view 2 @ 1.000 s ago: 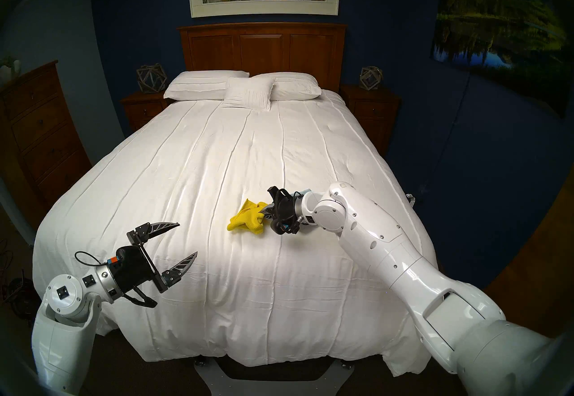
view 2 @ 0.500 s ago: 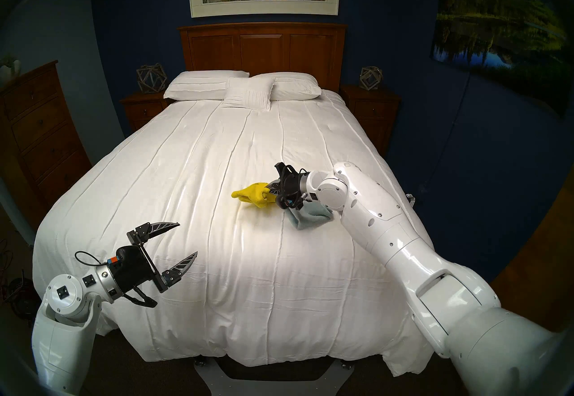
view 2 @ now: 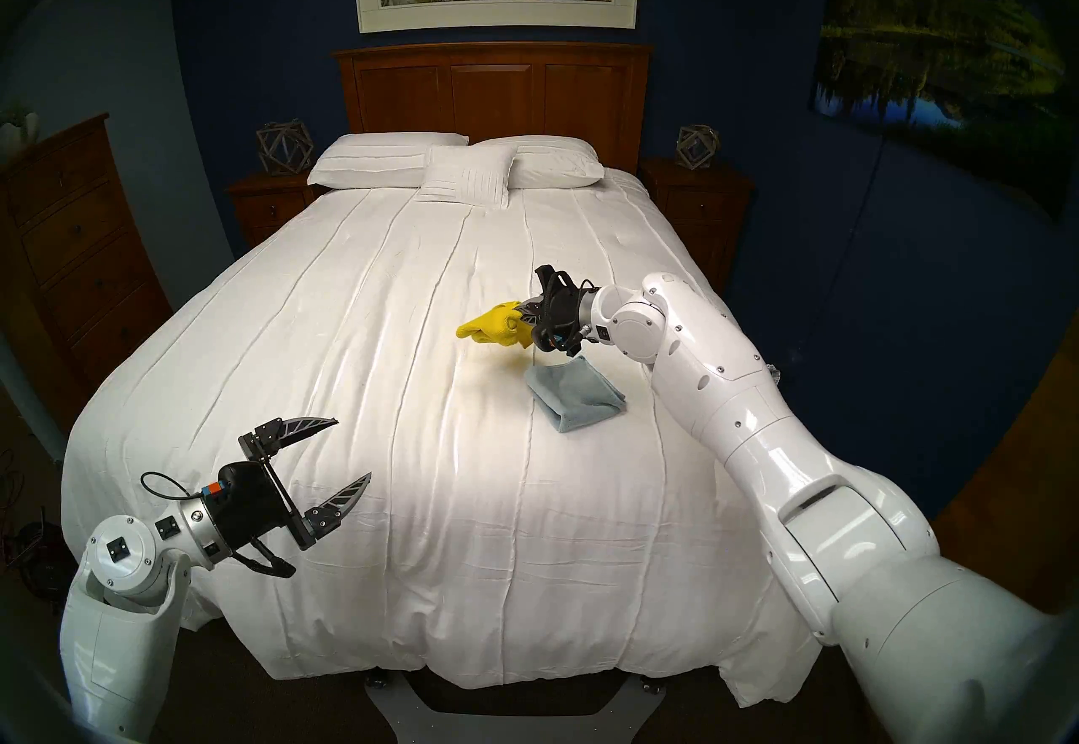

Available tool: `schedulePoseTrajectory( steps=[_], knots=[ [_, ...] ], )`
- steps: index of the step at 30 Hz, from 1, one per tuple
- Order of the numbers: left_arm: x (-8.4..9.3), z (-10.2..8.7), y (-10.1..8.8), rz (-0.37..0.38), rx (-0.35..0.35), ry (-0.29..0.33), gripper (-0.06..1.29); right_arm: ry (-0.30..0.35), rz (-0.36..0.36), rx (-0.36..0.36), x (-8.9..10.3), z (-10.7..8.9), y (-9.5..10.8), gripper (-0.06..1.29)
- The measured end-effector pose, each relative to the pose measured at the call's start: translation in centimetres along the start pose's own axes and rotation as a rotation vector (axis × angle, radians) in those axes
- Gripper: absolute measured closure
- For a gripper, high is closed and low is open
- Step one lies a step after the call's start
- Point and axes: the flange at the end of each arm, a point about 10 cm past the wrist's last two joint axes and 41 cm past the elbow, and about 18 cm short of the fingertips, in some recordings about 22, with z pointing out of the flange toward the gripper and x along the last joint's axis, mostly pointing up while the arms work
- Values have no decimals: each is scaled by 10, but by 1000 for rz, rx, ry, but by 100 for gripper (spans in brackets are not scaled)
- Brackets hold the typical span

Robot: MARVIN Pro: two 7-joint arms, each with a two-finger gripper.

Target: Fold the hand towels twice and stack them up

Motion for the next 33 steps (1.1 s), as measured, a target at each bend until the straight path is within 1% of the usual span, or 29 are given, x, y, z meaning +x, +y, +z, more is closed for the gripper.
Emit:
schedulePoseTrajectory(
  steps=[2, 7, 8, 10, 13, 14, 16, 24, 33],
  knots=[
    [0, 0, 0, 0, 0, 0, -4, -8, -4, -8, -6, -1, 4, 125],
    [0, 0, 0, 0, 0, 0, -4, -9, -22, -28, -11, -7, 12, 125],
    [0, 0, 0, 0, 0, 0, -4, -8, -32, -35, -13, -11, 14, 125],
    [0, 0, 0, 0, 0, 0, -4, -7, -35, -38, -13, -13, 14, 125],
    [0, 0, 0, 0, 0, 0, -4, -1, -47, -46, -14, -22, 14, 125],
    [0, 0, 0, 0, 0, 0, -4, 7, -52, -47, -13, -27, 12, 125],
    [0, 0, 0, 0, 0, 0, -4, 13, -53, -44, -12, -31, 9, 125],
    [0, 0, 0, 0, 0, 0, -4, 36, -49, 3, -4, -53, -16, 125],
    [0, 0, 0, 0, 0, -1, -4, 6, -18, 50, 0, -69, -39, 125]
  ],
)
